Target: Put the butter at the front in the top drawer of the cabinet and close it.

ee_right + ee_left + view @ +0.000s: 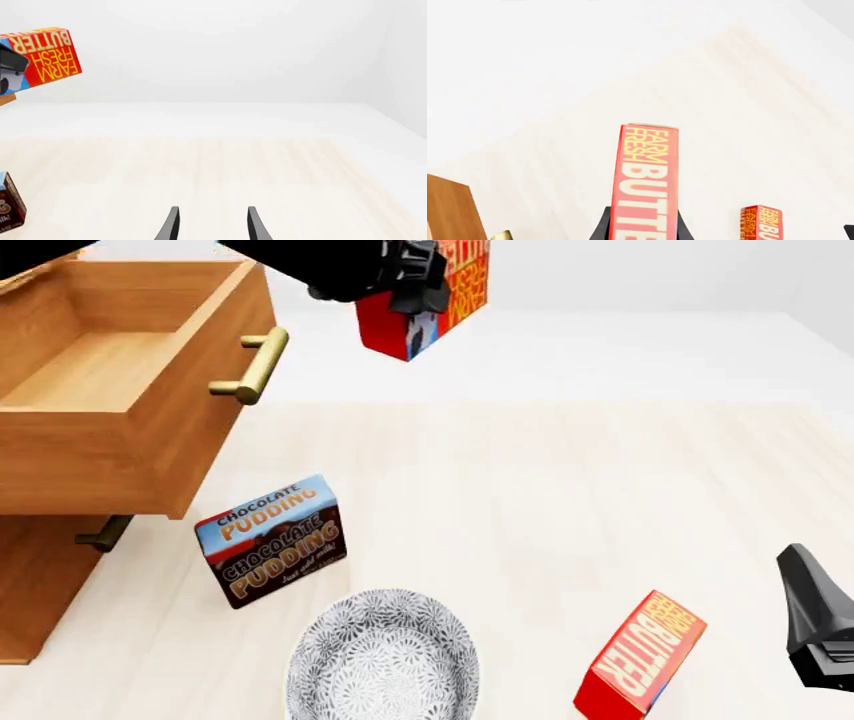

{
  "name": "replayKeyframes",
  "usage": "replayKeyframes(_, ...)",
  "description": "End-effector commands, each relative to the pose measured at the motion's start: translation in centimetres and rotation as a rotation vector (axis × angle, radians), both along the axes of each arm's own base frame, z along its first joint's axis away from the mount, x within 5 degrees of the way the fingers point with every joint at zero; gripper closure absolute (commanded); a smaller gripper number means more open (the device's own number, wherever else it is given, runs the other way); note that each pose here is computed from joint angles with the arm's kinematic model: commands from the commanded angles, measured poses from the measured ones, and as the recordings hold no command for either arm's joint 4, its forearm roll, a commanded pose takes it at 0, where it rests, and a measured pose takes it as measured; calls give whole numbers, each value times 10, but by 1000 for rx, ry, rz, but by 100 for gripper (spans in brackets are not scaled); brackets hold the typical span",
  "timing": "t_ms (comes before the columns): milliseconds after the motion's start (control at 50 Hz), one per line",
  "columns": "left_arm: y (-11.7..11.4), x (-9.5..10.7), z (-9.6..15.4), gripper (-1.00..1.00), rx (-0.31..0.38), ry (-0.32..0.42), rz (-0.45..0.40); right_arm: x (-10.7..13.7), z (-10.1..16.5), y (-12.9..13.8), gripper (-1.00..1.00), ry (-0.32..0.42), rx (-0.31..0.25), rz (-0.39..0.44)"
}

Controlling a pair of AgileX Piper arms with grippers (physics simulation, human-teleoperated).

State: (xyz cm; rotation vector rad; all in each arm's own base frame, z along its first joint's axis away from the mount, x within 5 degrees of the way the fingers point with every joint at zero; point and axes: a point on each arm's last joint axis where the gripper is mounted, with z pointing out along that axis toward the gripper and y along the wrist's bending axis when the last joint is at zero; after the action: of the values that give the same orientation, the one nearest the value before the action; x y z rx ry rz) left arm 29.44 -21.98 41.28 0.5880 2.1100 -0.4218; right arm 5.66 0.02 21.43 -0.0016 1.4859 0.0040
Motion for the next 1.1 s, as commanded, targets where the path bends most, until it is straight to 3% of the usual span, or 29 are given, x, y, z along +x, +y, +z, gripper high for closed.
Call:
replayKeyframes(20, 46, -8, 38, 100, 11, -58, 67, 0, 0, 0, -100, 0, 0, 0)
replayKeyframes(460, 125, -37, 70, 100, 13, -84, 253, 0, 0, 0, -100, -1, -1, 0)
replayKeyframes(1100, 183, -70, 74, 100, 31, -75, 440, 0, 0, 0, -100, 0, 0, 0)
